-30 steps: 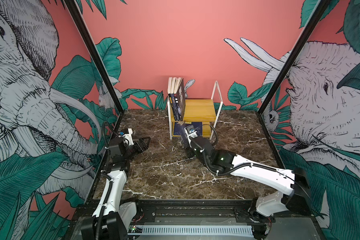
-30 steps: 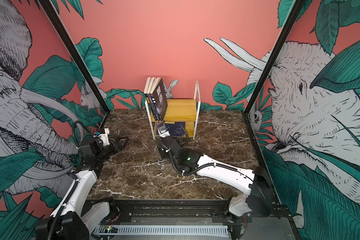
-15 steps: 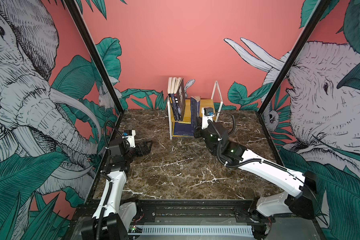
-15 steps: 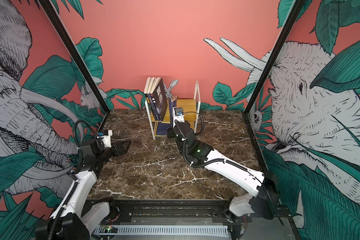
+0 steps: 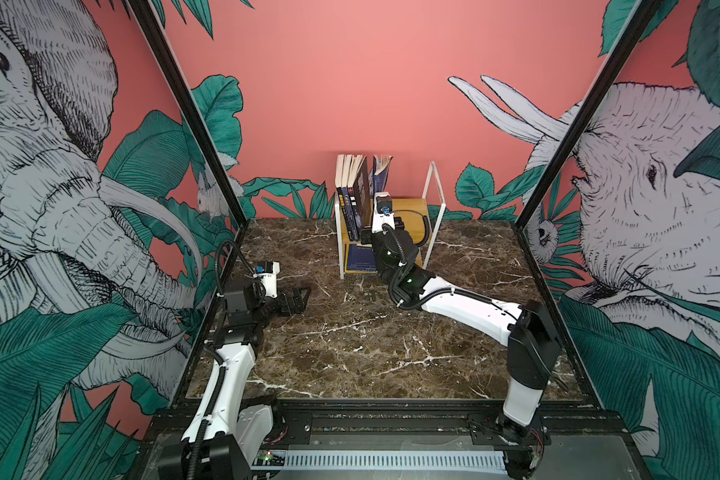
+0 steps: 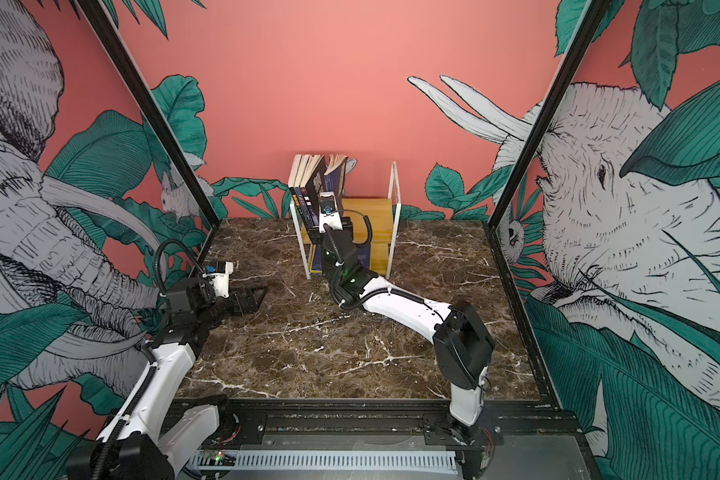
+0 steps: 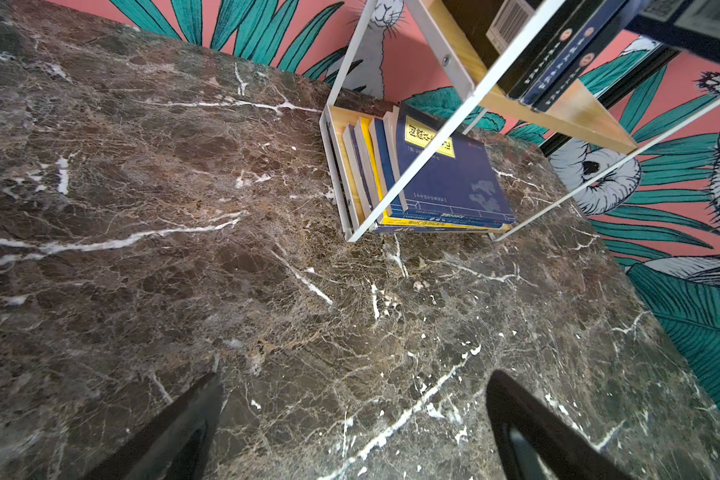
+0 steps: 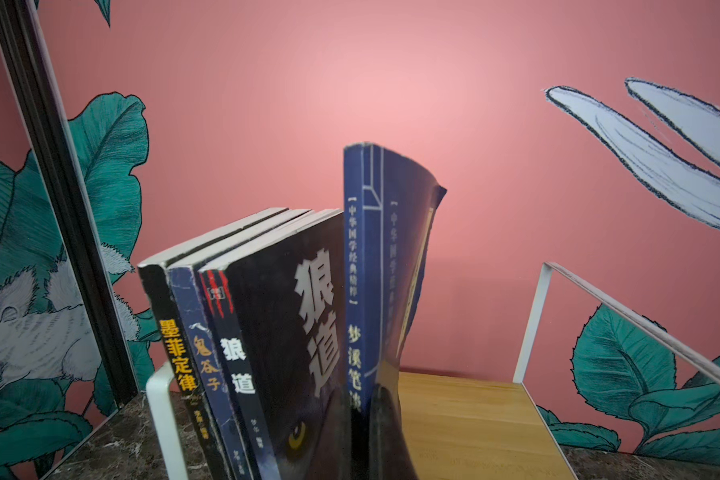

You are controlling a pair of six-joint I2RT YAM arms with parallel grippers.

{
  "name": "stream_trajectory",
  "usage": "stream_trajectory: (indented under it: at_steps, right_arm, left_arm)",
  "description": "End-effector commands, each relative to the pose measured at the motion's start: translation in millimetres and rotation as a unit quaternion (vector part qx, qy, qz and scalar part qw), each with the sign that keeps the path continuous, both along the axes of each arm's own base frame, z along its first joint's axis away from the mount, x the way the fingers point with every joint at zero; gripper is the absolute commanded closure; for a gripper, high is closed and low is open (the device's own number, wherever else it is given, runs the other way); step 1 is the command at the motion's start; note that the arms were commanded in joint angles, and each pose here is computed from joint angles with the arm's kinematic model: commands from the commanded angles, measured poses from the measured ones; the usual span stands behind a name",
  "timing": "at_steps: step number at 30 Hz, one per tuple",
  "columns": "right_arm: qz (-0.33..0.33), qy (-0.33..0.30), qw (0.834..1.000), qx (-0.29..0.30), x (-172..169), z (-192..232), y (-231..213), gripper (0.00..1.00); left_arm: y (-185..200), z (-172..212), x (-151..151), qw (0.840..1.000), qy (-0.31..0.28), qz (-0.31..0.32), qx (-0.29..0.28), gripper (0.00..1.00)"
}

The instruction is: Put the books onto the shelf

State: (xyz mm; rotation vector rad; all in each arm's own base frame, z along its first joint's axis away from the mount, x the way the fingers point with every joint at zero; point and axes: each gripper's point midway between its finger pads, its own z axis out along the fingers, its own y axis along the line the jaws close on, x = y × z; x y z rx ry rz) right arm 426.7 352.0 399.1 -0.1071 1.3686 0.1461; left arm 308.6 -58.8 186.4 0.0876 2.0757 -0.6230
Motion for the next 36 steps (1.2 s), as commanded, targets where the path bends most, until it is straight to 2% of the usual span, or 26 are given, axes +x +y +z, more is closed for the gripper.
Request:
stream_trajectory:
  at_steps: [1, 10, 21, 29, 36]
  right_arm:
    - [-0.007, -0.07, 0.995, 0.068, 0.0, 46.6, -13.9, 1.0]
    - [0.0, -0.081, 0.995, 0.065, 19.9, 5.9, -4.3, 1.0]
    - [0.022, -0.052, 0.996, 0.068, 28.6, -37.9, 6.2, 1.0]
    - [0.059, -0.04, 0.995, 0.064, 20.2, -44.2, 12.5, 0.77]
    - [0.089, -0.032, 0.995, 0.04, 13.6, -48.4, 19.4, 0.72]
  left_arm:
    - [-5.4, 14.5, -0.8, 1.0, -0.025, -0.015, 0.009, 0.01]
    - [-9.4, 12.5, -1.5, 0.999, -0.023, -0.022, 0.01, 0.01]
    - [-8.4, 16.7, -1.3, 1.0, -0.02, -0.017, 0.002, 0.01]
    - [-8.5, 17.1, -0.7, 1.0, -0.021, -0.013, -0.006, 0.01]
    - [-14.7, 20.9, -3.3, 0.999, -0.021, -0.026, -0.026, 0.01]
